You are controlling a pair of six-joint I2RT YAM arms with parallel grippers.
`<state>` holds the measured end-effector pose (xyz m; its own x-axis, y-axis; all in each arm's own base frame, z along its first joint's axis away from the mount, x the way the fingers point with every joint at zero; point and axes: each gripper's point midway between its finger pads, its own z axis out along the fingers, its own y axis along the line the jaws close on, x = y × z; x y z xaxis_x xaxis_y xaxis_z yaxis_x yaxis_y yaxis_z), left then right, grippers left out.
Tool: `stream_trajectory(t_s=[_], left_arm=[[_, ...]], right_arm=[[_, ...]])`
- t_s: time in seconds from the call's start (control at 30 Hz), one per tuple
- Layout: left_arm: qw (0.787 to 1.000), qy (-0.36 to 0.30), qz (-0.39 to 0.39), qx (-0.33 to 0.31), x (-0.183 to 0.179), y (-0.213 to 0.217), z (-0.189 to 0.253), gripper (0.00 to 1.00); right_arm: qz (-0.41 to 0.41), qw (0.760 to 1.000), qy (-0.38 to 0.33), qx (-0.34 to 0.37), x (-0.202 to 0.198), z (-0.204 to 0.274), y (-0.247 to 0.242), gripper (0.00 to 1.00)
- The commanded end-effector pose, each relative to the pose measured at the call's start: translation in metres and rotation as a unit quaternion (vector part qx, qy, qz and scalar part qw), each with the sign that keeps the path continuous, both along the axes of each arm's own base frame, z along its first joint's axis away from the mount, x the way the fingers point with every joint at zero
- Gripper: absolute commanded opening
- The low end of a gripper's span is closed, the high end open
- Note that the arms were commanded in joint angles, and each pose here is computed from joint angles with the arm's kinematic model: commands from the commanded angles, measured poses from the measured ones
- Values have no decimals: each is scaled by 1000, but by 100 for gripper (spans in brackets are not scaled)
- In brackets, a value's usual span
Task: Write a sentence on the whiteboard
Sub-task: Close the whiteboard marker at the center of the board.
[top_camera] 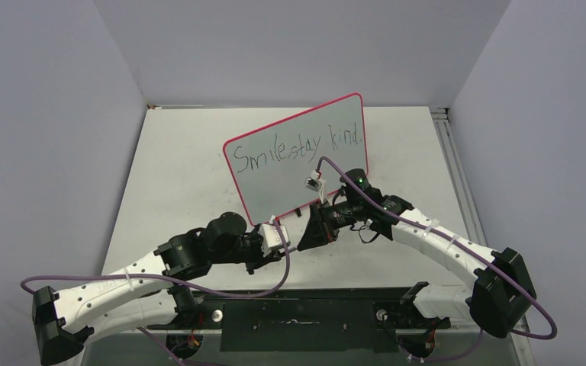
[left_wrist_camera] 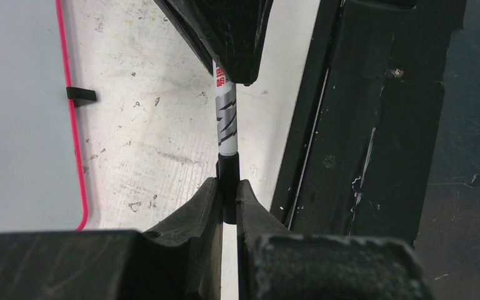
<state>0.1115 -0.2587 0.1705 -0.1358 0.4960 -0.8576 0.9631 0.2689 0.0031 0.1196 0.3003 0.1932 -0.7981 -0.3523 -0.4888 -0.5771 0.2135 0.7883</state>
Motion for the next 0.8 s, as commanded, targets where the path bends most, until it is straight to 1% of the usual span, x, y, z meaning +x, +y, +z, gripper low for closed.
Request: stream_trajectory(t_s=[0.0,0.6,0.7,0.77], left_arm=[[967,-110,-30,-228,15,-52,128,0],[966,-113,-30,-232,16,-53,130,0],[969,-111,-25,-219,18,-52,125,0],[976,-101,-18,-191,19,-48,113,0]], right_arm=[[63,996,-23,63,-22,21,19,5],[66,996,-14,59,-29,14,22,5],[59,997,-23,50,-26,13,21,5],[46,998,-38,34,-20,12,19,5]])
